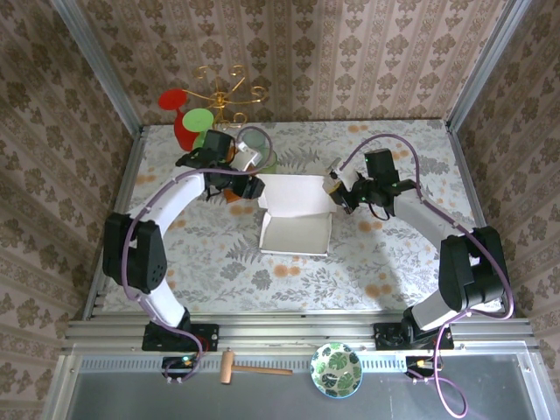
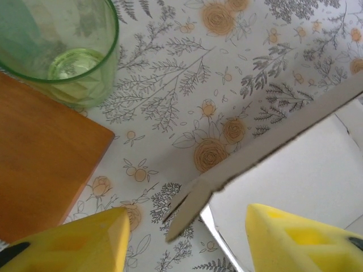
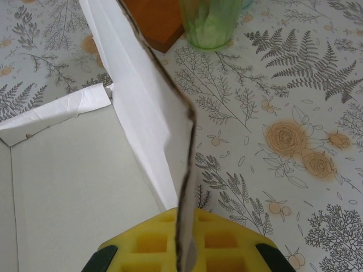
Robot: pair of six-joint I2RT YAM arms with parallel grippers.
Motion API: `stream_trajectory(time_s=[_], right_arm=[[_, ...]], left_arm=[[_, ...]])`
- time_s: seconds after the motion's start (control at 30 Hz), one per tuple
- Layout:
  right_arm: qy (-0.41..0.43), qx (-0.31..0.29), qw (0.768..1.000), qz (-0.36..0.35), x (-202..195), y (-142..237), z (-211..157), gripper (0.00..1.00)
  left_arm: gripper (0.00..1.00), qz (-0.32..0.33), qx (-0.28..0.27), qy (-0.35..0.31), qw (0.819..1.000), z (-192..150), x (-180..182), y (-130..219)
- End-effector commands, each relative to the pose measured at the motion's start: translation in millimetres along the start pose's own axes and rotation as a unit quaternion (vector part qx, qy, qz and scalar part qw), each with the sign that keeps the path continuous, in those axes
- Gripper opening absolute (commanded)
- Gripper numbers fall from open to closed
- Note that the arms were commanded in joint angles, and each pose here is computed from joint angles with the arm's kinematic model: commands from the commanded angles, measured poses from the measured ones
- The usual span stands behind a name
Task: Fold the paper box
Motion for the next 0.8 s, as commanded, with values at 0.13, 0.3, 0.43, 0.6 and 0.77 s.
stream_trajectory(time_s=[0.13, 0.3, 0.43, 0.6, 0.77], right_arm=[[0.0, 0.003, 1.0, 0.01, 2.1, 4.7, -3.8, 0.0], [-0.003, 0.006, 1.0, 0.003, 0.0, 2.4, -4.5, 0.0], [-0.009, 0.008, 1.0, -0.004, -3.5, -0.3, -4.3, 0.0], [-0.018, 0.008, 1.0, -0.015, -7.2, -2.9, -4.5, 0.0], [-0.022, 0.01, 0.999, -0.024, -10.2, -4.7, -6.6, 0.0]], left_arm=[[0.53, -0.029, -0.035, -0.022, 0.999, 5.6, -1.1, -13.6], [0.4, -0.046, -0.041, -0.008, 0.998, 10.6, -3.8, -21.2], [0.36, -0.047, -0.03, -0.002, 0.998, 9.0, -11.4, -24.0], [0.36, -0.041, -0.013, 0.011, 0.999, 4.2, -19.5, -25.8], [0.38, -0.038, -0.004, 0.015, 0.999, -1.4, -23.2, -24.9]])
Point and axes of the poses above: each hand's point on the last joint's axis, 136 mm out from that joint toward the fingers, its own y axis back along the fingers, its own x axis along the line the jaws close on, z = x × y, the point moved 8 cm from there along y, back along the fingers, and after that the axes turned 12 degrees about -y, right-handed, at the moved point
